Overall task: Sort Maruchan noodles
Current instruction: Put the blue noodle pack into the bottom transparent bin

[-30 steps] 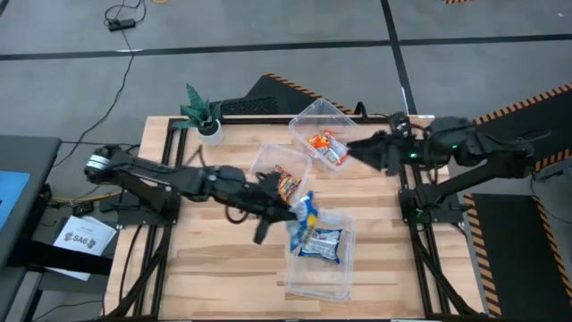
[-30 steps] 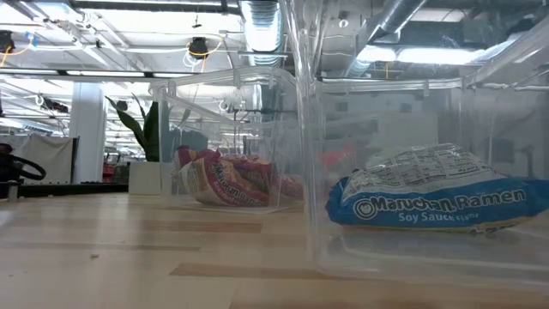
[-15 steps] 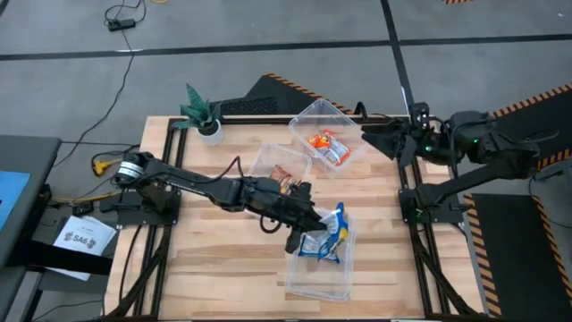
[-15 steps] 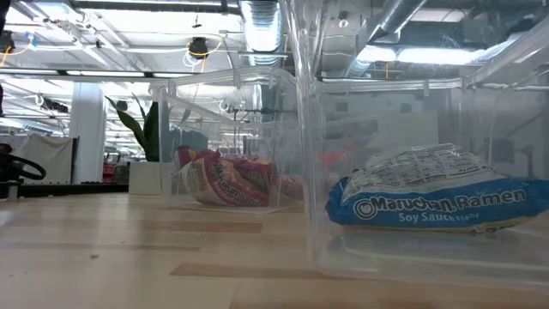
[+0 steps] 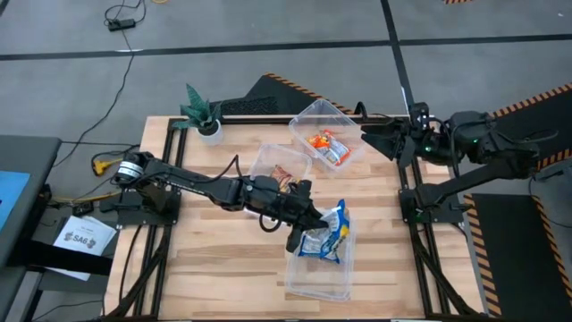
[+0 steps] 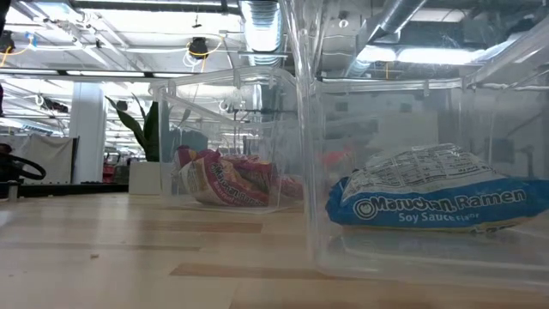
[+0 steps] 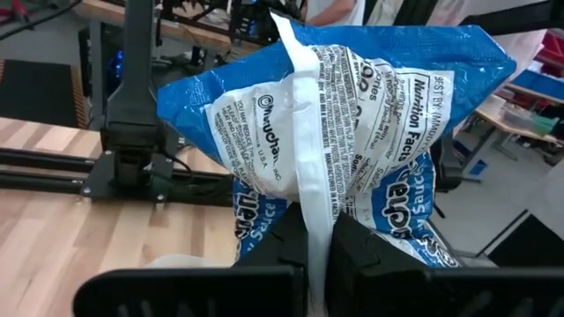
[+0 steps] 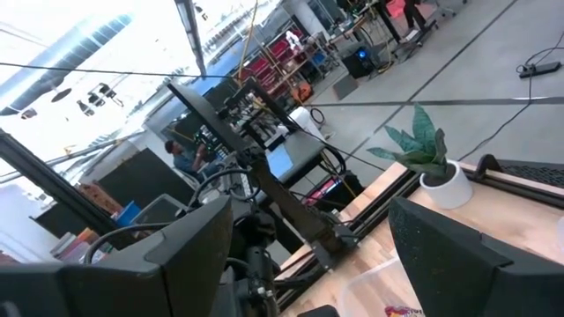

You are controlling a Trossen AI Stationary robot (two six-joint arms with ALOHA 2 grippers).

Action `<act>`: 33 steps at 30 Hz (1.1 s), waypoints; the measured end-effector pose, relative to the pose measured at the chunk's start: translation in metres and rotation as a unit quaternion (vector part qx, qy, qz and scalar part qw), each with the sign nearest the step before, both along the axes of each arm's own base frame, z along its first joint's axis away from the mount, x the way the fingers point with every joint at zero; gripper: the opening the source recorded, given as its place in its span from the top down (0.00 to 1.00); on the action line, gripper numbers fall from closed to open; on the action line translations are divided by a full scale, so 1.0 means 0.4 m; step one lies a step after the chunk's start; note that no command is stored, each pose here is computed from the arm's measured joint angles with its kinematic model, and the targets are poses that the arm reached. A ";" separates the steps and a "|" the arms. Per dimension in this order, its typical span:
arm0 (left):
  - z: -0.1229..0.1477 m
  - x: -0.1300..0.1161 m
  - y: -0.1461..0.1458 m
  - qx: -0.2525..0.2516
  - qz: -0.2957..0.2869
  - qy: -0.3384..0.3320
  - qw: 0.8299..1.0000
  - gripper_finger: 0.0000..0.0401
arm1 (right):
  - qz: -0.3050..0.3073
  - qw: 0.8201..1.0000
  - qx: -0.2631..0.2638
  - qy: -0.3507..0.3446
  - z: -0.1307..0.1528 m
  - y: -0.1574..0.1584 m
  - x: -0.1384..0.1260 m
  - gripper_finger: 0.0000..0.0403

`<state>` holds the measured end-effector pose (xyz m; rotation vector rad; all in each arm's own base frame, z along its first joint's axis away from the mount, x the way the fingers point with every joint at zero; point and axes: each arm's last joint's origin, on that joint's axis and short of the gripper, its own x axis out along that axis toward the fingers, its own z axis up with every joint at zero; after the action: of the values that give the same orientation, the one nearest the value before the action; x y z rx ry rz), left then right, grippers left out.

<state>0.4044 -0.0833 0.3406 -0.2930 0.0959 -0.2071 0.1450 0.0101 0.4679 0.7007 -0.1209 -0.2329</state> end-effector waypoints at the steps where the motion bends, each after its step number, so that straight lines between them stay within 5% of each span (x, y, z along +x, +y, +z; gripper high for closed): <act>1: 0.000 0.000 0.000 0.000 0.000 0.000 1.000 1.00 | 0.000 1.000 0.000 0.000 0.000 0.000 0.000 0.19; 33: 0.002 -0.001 0.001 -0.005 0.001 0.000 1.000 1.00 | 0.003 1.000 0.006 0.001 -0.001 0.000 0.000 0.19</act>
<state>0.4041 -0.0829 0.3413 -0.3030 0.0939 -0.2058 0.1451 0.0103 0.4675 0.7123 -0.1168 -0.2293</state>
